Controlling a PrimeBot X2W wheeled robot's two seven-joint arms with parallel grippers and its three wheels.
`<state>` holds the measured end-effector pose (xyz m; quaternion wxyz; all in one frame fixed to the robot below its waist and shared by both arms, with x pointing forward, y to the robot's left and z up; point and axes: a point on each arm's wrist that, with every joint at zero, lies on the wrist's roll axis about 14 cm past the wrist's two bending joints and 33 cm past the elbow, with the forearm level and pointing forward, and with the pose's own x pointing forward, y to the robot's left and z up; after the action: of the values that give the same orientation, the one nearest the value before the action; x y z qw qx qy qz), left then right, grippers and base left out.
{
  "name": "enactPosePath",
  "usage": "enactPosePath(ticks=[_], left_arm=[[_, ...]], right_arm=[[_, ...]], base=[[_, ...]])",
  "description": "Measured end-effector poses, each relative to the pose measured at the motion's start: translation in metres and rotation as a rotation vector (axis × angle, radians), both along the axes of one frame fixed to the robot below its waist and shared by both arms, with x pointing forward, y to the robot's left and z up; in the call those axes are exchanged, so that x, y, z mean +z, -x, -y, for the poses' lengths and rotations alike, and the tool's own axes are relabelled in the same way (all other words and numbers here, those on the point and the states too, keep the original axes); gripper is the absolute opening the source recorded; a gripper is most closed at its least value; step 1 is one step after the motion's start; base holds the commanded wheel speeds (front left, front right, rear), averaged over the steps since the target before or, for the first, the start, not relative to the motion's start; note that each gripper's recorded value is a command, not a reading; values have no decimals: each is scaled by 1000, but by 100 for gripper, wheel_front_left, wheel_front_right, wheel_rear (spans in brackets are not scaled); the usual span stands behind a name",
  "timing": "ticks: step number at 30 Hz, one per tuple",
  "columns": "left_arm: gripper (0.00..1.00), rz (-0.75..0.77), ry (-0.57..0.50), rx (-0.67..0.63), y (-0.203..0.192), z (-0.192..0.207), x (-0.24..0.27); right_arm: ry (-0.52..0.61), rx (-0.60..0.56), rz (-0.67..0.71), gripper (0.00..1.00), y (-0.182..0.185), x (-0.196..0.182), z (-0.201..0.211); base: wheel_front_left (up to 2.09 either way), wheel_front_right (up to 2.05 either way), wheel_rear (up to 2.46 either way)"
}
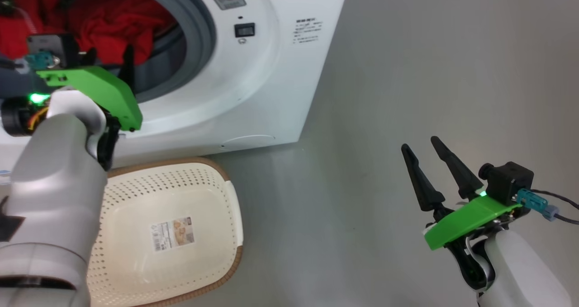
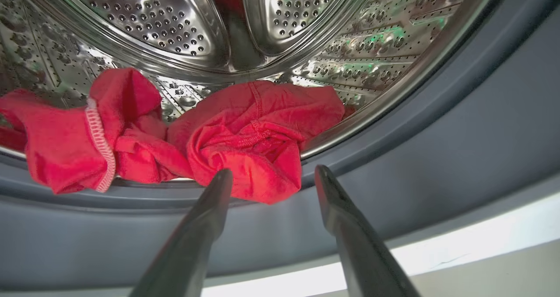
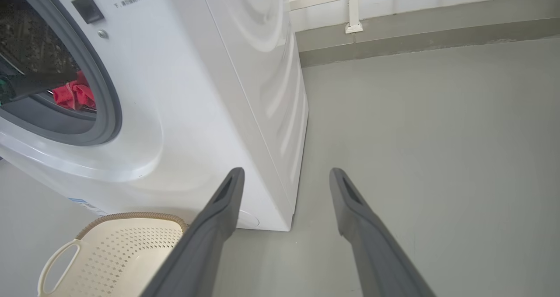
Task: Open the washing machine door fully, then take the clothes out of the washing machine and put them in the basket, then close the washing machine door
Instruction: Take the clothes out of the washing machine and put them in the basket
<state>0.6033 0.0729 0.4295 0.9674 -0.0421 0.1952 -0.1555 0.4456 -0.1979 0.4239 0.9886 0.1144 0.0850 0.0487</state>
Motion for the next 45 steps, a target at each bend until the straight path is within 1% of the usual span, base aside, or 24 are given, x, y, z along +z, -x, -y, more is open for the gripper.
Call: enactPosePath(ticks=[9,11,21,22,23,24,27,33,36,40,42,45], left_arm=[[100,-44,-39,19,-22,-4,-26],[100,-52,-52,30,-30,-7,-34],[100,-86,-78,34,-41,-5,-57],[50,-88,-79,31,-41,-4,-58],[11,-88,-81,29,-41,-3,-58],[0,-87,-91,29,-41,-3,-59],[0,-85,-97,23,-41,-2,-60],[0,-14,-83,33,-42,-4,-42],[0,33,-57,43,-38,-3,-30],[0,51,4,44,-22,5,-23],[0,60,16,43,-14,6,-19],[0,103,55,44,-7,7,-1]], right_arm=[[9,-24,-11,100,-8,-6,9],[16,-34,-28,100,-6,-13,13],[25,-57,-47,100,-6,-20,21],[26,-59,-49,100,-5,-20,22],[26,-61,-50,100,-5,-21,22],[27,-63,-51,100,-5,-21,23],[27,-64,-50,100,-5,-20,23],[22,-60,-33,100,-6,-14,21],[18,-53,-18,100,-7,-8,18],[14,-42,8,100,-8,2,14],[17,-36,17,100,-7,6,14],[19,-32,41,100,-8,16,14]], base=[[0,0,0],[0,0,0],[0,0,0],[0,0,0],[0,0,0],[0,0,0],[0,0,0],[0,0,0],[0,0,0],[0,0,0],[0,0,0],[0,0,0]])
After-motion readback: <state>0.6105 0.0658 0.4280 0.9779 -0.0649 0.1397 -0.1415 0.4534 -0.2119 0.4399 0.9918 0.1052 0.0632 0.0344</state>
